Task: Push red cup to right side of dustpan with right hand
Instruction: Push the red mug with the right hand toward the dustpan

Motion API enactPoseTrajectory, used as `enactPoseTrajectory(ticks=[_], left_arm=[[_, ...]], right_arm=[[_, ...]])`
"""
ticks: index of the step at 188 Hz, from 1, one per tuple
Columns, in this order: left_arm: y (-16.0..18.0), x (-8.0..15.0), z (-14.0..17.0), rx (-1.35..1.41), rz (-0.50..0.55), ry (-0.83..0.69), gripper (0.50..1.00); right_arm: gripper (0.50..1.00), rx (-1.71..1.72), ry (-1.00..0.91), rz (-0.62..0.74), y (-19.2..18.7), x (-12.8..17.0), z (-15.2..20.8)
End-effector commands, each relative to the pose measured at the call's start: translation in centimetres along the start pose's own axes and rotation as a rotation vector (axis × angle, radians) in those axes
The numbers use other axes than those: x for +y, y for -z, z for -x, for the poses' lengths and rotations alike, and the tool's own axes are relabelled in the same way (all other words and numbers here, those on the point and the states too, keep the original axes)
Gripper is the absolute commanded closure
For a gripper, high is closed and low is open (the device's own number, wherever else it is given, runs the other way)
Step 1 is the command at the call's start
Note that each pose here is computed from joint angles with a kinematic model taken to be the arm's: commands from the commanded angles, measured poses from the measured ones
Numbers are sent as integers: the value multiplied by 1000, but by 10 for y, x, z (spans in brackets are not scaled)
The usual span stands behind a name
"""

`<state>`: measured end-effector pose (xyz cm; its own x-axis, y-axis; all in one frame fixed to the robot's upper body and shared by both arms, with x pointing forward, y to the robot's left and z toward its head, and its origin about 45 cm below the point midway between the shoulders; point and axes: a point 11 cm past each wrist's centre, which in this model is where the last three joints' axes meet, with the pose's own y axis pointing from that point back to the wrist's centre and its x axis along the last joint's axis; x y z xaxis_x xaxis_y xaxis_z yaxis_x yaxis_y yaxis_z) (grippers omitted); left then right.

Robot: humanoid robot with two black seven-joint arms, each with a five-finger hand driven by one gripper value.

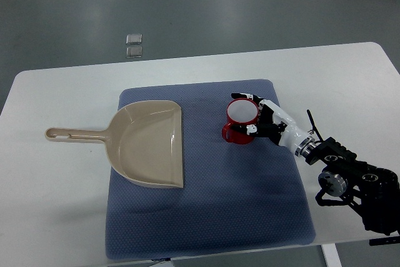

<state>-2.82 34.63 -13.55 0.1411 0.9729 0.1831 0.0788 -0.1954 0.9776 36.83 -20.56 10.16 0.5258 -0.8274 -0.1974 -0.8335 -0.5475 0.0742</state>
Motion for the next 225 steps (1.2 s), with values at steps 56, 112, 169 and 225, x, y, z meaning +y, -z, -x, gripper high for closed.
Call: enactPoseTrajectory(ticks=[56, 112, 169, 225], left_arm=[[1, 0, 0, -2, -2, 0, 500], [2, 0, 0, -2, -3, 0, 500], [3, 0, 0, 0, -4, 1, 500], [3, 0, 0, 0, -4, 1, 500]], right_arm=[[568, -39, 49, -30, 0, -22, 35], [568, -54, 88, -46, 2, -39, 63], [568, -44, 107, -48, 2, -42, 70], [568, -52, 113, -50, 2, -44, 75]])
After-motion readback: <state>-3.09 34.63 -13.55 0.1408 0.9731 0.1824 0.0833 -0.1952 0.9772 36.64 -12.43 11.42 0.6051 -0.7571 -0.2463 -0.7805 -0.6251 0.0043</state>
